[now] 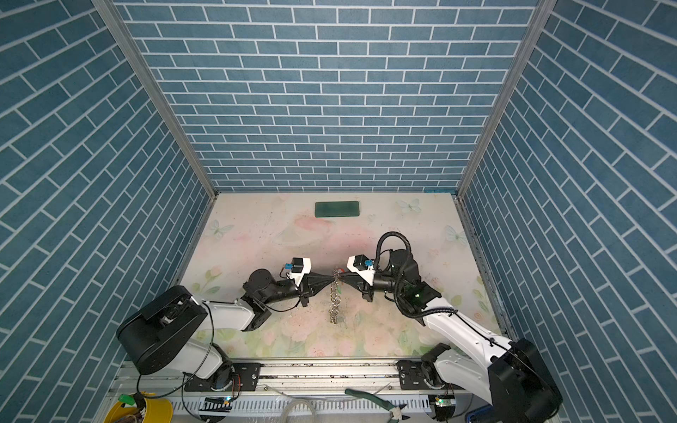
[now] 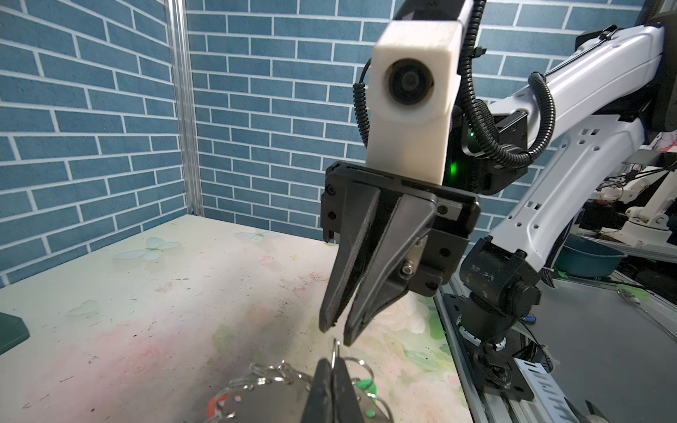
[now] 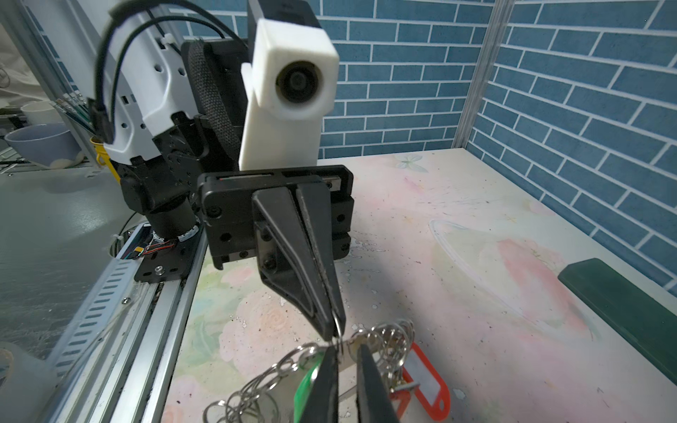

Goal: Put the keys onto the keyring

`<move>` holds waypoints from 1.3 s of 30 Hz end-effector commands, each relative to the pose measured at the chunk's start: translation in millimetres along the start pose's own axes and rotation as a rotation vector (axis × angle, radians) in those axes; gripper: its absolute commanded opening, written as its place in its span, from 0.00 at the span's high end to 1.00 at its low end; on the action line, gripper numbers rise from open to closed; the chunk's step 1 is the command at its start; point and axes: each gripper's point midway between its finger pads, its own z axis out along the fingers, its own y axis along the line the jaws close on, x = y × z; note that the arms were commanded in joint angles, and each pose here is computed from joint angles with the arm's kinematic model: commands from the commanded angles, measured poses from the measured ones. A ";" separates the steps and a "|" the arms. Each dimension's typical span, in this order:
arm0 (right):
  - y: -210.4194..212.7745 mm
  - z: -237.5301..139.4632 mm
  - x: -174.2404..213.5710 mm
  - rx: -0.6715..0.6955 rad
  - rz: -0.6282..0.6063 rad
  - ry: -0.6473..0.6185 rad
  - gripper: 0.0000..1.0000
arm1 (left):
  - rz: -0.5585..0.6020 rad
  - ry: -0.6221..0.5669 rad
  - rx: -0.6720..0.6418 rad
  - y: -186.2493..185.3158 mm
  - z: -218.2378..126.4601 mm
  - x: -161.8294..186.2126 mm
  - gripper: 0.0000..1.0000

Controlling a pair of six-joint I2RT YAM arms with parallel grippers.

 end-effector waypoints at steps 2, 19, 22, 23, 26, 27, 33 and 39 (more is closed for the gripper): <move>11.6 1.1 2.1 -0.076 0.038 -0.020 0.88 | 0.048 -0.058 0.026 -7.5 -0.4 -18.3 1.00; 11.2 6.4 3.0 -0.110 0.058 -0.025 0.92 | 0.059 -0.059 0.065 -14.4 0.3 -20.4 1.00; 10.7 5.7 3.9 -0.101 0.062 -0.018 0.90 | 0.064 -0.058 0.065 -14.7 -0.4 -20.1 1.00; 10.8 4.8 4.3 -0.094 0.058 -0.016 0.88 | 0.068 -0.060 0.057 -14.0 -1.0 -20.4 1.00; 11.2 -0.4 6.7 -0.061 0.037 0.002 0.84 | 0.077 -0.062 0.039 -12.7 -3.1 -19.7 1.00; 11.8 -2.6 6.8 -0.051 0.032 0.008 0.83 | 0.078 -0.060 0.036 -12.2 -3.3 -18.9 1.00; 10.9 -8.4 6.9 -0.012 0.013 0.022 0.82 | 0.080 -0.056 0.046 -13.3 -2.6 -17.6 1.00; 10.0 -2.7 5.5 -0.047 0.040 0.020 0.82 | 0.085 -0.054 0.093 -20.6 -1.8 -19.3 1.00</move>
